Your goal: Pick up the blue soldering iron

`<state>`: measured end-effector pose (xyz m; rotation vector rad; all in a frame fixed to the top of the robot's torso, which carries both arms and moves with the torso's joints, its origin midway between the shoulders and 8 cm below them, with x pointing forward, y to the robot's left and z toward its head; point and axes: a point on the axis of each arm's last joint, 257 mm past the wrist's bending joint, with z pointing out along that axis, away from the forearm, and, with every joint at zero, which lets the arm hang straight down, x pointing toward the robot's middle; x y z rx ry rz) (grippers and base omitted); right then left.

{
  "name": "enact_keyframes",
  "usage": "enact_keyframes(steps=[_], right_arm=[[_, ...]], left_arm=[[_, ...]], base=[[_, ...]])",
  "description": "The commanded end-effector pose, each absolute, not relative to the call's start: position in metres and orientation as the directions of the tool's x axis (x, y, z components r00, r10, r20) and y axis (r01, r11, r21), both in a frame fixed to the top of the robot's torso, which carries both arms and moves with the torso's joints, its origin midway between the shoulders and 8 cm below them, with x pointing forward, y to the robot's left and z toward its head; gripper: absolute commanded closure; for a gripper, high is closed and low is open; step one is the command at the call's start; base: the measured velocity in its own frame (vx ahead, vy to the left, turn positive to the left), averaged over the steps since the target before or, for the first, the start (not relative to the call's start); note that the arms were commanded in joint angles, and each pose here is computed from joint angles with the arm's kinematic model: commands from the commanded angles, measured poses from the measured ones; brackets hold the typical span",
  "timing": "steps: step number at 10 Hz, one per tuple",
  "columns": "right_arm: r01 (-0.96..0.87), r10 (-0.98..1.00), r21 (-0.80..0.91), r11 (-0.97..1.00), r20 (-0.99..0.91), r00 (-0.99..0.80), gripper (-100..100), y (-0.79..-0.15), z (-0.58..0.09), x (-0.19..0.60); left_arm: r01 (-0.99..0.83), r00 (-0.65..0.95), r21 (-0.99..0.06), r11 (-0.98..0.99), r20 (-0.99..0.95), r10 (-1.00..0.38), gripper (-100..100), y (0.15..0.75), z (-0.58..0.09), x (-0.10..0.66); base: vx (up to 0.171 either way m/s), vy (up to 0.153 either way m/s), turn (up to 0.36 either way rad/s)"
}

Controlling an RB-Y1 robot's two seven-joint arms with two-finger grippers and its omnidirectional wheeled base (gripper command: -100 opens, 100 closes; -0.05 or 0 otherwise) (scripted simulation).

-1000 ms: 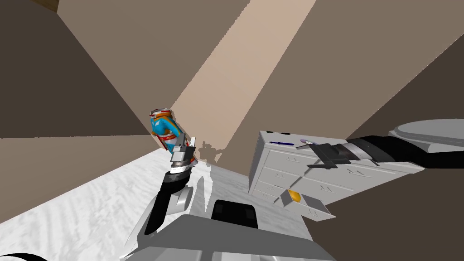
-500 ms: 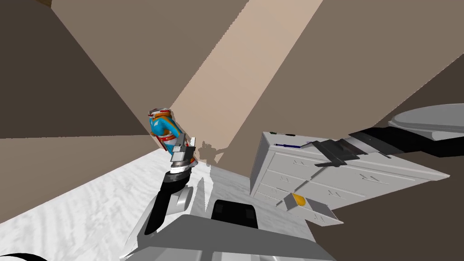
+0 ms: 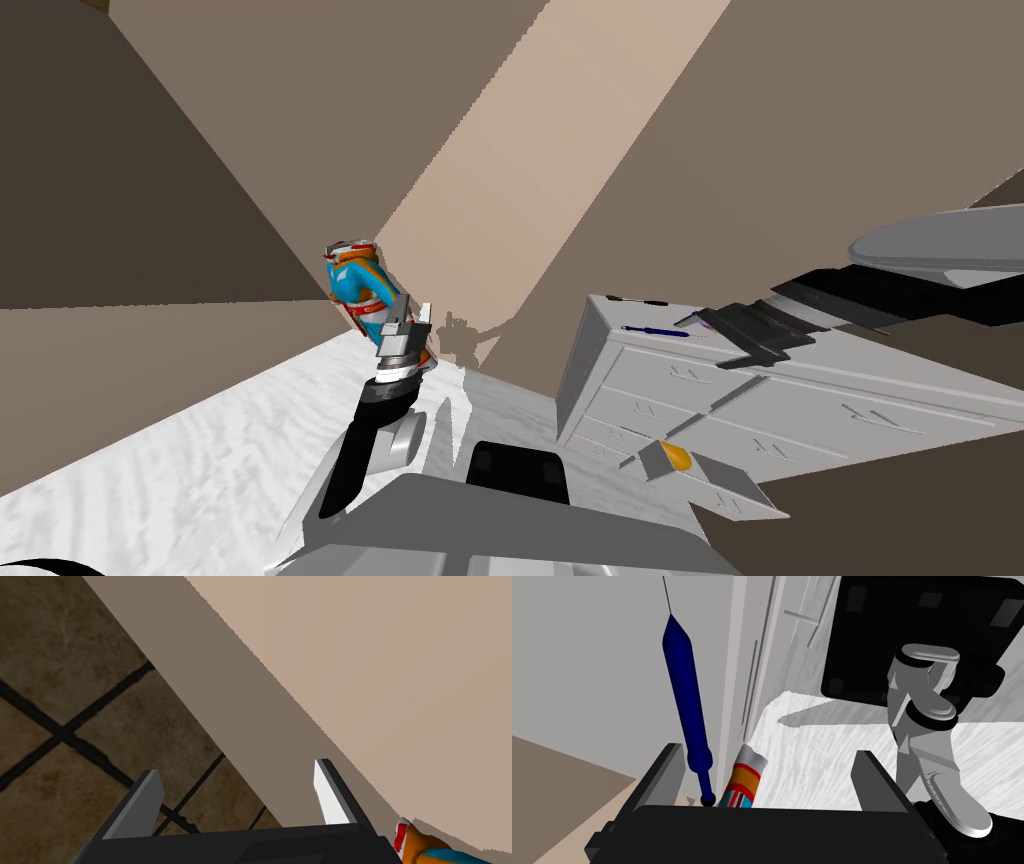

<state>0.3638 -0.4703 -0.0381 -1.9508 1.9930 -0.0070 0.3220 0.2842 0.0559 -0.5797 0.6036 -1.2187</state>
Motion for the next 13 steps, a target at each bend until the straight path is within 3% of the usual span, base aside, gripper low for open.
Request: enact_keyframes(steps=[1,6,7,8,10,11,13], right_arm=[[-0.977,-0.986,-0.206,0.045,-0.169,-0.010,-100,-0.486,-0.037,0.359],[-0.988,-0.996,-0.149,0.048,-0.079,-0.036,-100,-0.507,-0.039,0.349],[-0.988,-0.996,-0.145,0.049,-0.075,-0.038,0,-0.508,-0.039,0.348],[-0.987,-0.996,-0.148,0.060,-0.077,-0.049,-100,-0.518,-0.053,0.345],[-0.987,-0.996,-0.146,0.061,-0.077,-0.050,-100,-0.519,-0.054,0.345],[-0.987,-0.996,-0.148,0.061,-0.076,-0.050,100,-0.520,-0.055,0.345],[-0.987,-0.996,-0.148,0.061,-0.076,-0.050,100,-0.520,-0.055,0.345]], left_arm=[[0.676,0.232,-0.696,0.244,-0.113,-0.966,0,0.284,0.056,0.322],[0.676,0.232,-0.696,0.244,-0.113,-0.966,0,0.284,0.056,0.322],[0.676,0.232,-0.696,0.244,-0.113,-0.966,0,0.284,0.056,0.322],[0.676,0.232,-0.696,0.244,-0.113,-0.966,0,0.284,0.056,0.322],[0.676,0.232,-0.696,0.244,-0.113,-0.966,0,0.284,0.056,0.322],[0.676,0.232,-0.696,0.244,-0.113,-0.966,0,0.284,0.056,0.322],[0.676,0.232,-0.696,0.244,-0.113,-0.966,0,0.284,0.056,0.322]], base=[[0.123,0.071,0.014],[0.102,0.070,0.009],[0.011,0.009,0.001],[0.001,0.026,0.086],[-0.005,0.026,0.031],[0.000,0.000,0.000],[0.000,0.000,0.000]])
